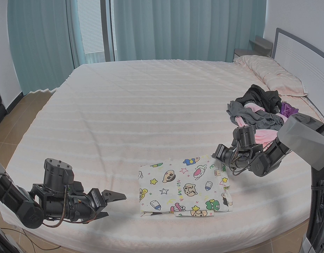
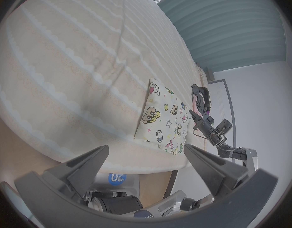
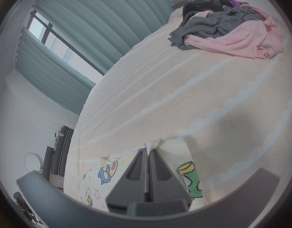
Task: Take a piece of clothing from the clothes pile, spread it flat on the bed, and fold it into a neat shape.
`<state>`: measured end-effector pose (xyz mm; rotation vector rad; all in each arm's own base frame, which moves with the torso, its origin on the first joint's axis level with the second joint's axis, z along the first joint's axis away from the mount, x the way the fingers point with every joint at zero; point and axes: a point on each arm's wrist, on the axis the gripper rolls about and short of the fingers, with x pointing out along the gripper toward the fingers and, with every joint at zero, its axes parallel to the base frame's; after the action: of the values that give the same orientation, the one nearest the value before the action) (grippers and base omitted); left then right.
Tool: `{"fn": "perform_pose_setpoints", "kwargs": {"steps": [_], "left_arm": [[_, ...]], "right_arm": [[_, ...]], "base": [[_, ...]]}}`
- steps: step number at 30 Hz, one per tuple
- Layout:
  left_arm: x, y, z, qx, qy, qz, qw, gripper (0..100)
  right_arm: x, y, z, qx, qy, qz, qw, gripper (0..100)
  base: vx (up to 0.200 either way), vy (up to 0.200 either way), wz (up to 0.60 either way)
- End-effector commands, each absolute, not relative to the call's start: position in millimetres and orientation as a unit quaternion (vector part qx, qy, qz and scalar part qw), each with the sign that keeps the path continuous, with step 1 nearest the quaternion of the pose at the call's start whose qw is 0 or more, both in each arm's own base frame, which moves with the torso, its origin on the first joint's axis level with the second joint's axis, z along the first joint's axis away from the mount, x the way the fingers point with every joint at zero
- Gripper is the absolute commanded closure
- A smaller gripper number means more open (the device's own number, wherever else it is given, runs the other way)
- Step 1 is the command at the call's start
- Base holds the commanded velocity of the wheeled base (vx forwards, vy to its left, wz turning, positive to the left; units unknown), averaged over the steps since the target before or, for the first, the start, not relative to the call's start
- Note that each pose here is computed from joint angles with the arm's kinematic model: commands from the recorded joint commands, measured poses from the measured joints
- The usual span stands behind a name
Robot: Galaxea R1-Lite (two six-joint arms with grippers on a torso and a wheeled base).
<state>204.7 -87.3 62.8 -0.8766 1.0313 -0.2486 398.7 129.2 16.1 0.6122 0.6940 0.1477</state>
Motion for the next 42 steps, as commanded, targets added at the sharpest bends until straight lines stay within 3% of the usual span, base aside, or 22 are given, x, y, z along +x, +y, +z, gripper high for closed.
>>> {"fn": "perform_pose_setpoints", "kwargs": {"steps": [1,16,17,26,34,42], "left_arm": [[205,-87,63,-0.404,0.476,-0.115,0.772,0],[205,-87,63,-0.404,0.476,-0.115,0.772,0],[205,-87,63,-0.404,0.476,-0.115,0.772,0],[221,-91,71,-0.407,0.445,-0.127,0.788,0],[257,-104,76,-0.409,0.397,-0.124,0.812,0],[252,-103,69,-0.410,0.412,-0.121,0.805,0]], "right_arm": [[400,126,18,0.297,0.329,0.064,0.894,100],[402,114,16,0.299,0.328,0.047,0.895,100],[401,114,16,0.298,0.331,0.046,0.894,0],[377,95,38,0.296,0.330,0.035,0.896,0],[329,82,38,0.272,0.369,0.027,0.888,0],[304,83,34,0.268,0.396,0.026,0.878,0]], "base": [[0.000,0.000,0.00],[0.000,0.000,0.00],[0.000,0.000,0.00],[0.000,0.000,0.00],[0.000,0.000,0.00],[0.075,0.000,0.00]]}}
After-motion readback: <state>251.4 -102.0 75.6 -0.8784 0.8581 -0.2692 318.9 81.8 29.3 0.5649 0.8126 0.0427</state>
